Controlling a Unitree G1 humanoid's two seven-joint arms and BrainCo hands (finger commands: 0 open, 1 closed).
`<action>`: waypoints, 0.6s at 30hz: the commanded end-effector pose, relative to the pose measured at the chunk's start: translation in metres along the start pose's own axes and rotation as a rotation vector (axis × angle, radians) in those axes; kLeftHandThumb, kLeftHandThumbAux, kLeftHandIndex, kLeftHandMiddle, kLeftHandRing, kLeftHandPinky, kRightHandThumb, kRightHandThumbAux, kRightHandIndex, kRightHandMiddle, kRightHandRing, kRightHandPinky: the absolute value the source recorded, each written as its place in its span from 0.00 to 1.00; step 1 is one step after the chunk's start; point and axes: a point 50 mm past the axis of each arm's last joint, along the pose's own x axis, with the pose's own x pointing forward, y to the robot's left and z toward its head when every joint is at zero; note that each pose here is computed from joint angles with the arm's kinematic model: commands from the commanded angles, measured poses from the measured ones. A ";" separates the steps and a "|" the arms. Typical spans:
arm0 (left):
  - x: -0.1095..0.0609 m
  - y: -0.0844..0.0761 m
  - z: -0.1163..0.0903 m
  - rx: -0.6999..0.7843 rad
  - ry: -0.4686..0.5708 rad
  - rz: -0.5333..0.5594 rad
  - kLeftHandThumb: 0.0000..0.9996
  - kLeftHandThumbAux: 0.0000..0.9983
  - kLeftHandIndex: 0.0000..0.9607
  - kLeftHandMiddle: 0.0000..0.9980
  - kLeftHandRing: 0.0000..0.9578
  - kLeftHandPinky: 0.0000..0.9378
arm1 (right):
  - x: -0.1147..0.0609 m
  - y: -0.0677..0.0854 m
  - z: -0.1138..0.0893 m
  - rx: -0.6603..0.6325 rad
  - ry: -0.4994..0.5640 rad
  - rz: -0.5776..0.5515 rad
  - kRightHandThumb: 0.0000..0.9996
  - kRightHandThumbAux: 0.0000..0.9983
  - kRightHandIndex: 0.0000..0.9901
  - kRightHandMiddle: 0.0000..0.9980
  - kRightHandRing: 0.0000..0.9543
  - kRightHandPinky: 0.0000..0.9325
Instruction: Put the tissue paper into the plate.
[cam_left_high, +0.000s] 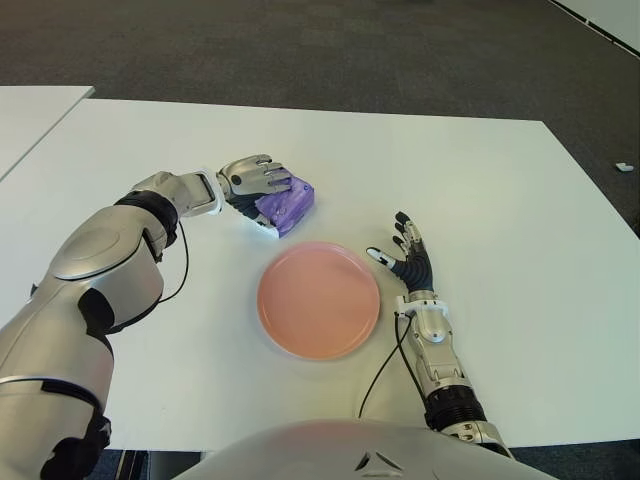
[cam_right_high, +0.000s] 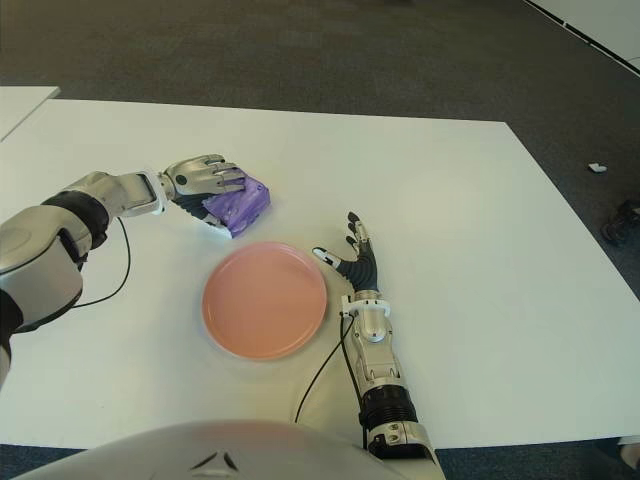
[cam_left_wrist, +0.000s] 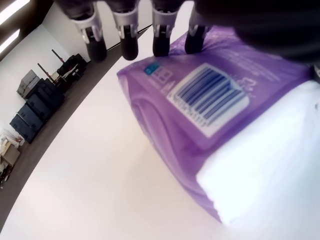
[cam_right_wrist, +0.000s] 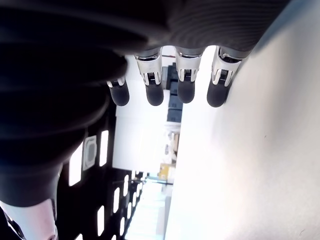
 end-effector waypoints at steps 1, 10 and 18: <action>-0.005 -0.040 0.047 -0.021 -0.146 -0.171 0.25 0.14 0.00 0.00 0.00 0.00 | -0.023 -0.001 -0.033 0.015 0.185 -0.002 0.00 0.71 0.00 0.00 0.00 0.00; -0.002 -0.041 0.052 -0.023 -0.134 -0.155 0.26 0.15 0.00 0.00 0.00 0.00 | -0.024 -0.002 -0.033 0.022 0.184 0.004 0.00 0.71 0.00 0.00 0.00 0.00; 0.000 -0.041 0.053 -0.018 -0.130 -0.158 0.22 0.15 0.00 0.00 0.00 0.00 | -0.025 -0.003 -0.033 0.005 0.186 -0.003 0.00 0.71 0.00 0.00 0.00 0.00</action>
